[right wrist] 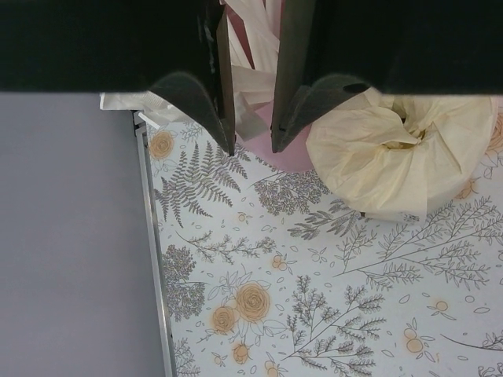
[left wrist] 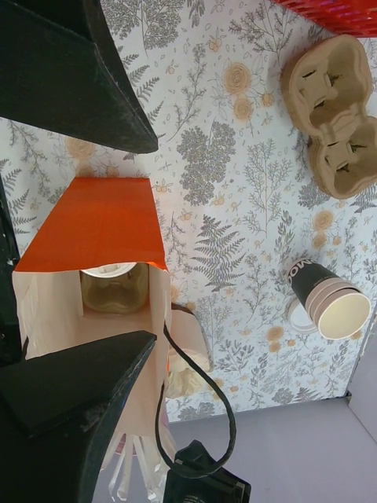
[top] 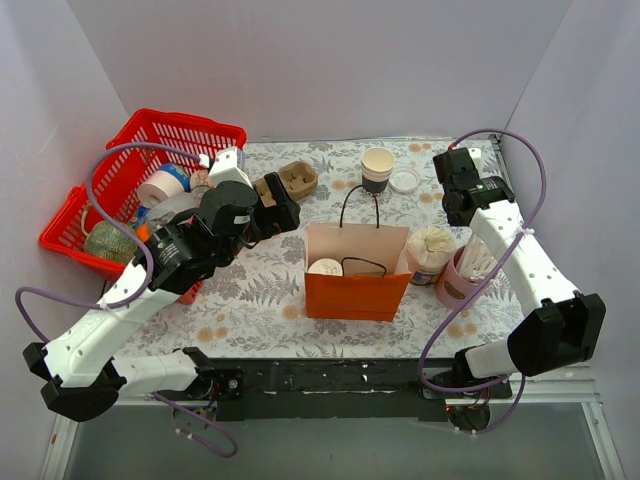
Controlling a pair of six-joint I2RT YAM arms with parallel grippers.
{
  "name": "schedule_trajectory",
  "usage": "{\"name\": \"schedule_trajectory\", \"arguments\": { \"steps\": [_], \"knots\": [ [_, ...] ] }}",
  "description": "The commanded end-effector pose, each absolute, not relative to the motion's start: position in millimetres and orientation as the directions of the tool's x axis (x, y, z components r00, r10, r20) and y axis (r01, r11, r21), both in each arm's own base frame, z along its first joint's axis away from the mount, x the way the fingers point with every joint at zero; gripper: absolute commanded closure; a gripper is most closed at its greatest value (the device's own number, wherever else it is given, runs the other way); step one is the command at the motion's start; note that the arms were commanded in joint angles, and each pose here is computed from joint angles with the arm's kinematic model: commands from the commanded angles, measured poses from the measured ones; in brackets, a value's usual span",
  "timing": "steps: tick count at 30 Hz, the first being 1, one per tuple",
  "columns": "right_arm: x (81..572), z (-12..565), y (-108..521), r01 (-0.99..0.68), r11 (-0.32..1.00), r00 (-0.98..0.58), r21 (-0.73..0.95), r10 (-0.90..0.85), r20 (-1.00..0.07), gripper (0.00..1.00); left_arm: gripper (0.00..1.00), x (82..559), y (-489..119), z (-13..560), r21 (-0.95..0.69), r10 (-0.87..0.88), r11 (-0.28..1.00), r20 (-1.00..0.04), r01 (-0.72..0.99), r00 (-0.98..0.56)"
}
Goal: Pack the takeout coffee
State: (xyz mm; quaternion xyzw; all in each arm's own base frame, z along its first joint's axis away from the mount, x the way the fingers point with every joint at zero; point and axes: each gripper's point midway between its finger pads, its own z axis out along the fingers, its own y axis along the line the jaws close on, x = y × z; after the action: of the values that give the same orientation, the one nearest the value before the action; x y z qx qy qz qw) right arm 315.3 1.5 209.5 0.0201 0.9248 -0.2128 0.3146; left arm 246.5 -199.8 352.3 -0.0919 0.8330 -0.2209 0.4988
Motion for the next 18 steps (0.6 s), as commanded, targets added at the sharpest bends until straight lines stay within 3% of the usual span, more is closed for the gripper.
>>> {"name": "schedule_trajectory", "arguments": {
  "steps": [1,6,13,18],
  "knots": [
    [315.4,218.0,-7.7,0.205,0.889,-0.791,-0.410,-0.097,-0.604,0.69,0.02,244.6,-194.4,362.6,-0.488,-0.405,0.870,-0.791,0.073,-0.458],
    [312.5,223.5,-12.1,0.224,0.878,-0.786,-0.422,-0.093,-0.611,0.78,0.02,242.5,-191.9,366.6,-0.500,-0.417,0.862,-0.791,0.080,-0.448],
    [305.4,224.3,-13.2,0.225,0.879,-0.792,-0.421,-0.087,-0.604,0.79,0.02,240.2,-189.6,370.6,-0.514,-0.430,0.854,-0.789,0.087,-0.439],
    [304.5,229.0,-13.6,0.229,0.880,-0.784,-0.416,-0.086,-0.614,0.99,0.02,238.1,-190.4,373.6,-0.528,-0.440,0.843,-0.785,0.101,-0.436]
  ]
}}
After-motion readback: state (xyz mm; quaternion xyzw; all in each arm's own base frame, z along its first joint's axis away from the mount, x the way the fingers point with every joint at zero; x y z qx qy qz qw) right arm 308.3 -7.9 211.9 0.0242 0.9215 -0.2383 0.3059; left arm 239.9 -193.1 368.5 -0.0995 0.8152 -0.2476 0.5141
